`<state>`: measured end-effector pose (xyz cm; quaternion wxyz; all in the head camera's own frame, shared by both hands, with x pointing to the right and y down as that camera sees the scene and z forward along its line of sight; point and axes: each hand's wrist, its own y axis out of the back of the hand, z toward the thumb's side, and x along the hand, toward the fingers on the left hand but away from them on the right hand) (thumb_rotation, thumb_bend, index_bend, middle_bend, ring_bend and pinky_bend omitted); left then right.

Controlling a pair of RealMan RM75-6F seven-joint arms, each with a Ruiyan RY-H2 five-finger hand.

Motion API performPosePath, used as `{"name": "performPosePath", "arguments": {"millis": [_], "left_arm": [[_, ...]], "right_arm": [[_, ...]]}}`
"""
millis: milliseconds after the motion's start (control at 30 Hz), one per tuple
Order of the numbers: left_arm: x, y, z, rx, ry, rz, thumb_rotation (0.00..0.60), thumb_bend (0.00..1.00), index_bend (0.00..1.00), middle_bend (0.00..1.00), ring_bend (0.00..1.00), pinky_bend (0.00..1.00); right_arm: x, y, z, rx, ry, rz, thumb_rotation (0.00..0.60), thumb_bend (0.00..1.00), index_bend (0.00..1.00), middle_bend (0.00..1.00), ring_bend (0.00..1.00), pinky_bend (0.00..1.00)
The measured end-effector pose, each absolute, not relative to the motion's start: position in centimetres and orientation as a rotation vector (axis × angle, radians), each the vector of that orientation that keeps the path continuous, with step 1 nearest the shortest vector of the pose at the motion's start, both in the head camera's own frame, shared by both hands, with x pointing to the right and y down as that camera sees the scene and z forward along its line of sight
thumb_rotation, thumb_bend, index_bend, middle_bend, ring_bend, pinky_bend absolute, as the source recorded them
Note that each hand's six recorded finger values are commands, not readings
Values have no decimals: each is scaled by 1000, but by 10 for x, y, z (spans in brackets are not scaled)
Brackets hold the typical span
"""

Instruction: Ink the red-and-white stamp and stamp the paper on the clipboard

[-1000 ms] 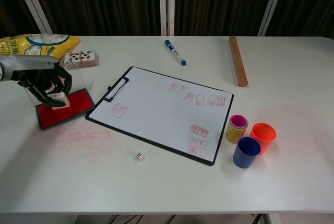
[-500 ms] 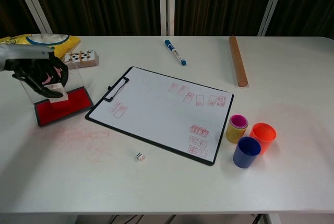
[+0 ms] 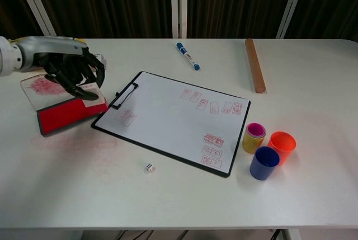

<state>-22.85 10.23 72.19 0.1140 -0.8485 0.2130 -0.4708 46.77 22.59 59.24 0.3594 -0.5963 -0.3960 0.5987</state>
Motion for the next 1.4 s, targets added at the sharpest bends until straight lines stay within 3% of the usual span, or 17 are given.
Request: {"name": "performPosePath", "arguments": {"millis": [267, 567, 1400], "left_arm": [[-175, 113, 736, -2571, 549, -1312, 600, 403, 712, 711, 906, 977], [-145, 101, 750, -2548, 530, -1310, 600, 407, 714, 712, 907, 977], [-161, 107, 779, -2494, 554, -1419, 600, 407, 711, 711, 913, 978]], "right_arm": [[473, 228, 590, -1535, -1027, 1555, 600, 251, 0, 0, 0, 0], [484, 231, 586, -1519, -1049, 1574, 600, 251, 0, 0, 0, 0], [482, 231, 588, -1518, -1035, 1570, 600, 255, 0, 0, 0, 0]]}}
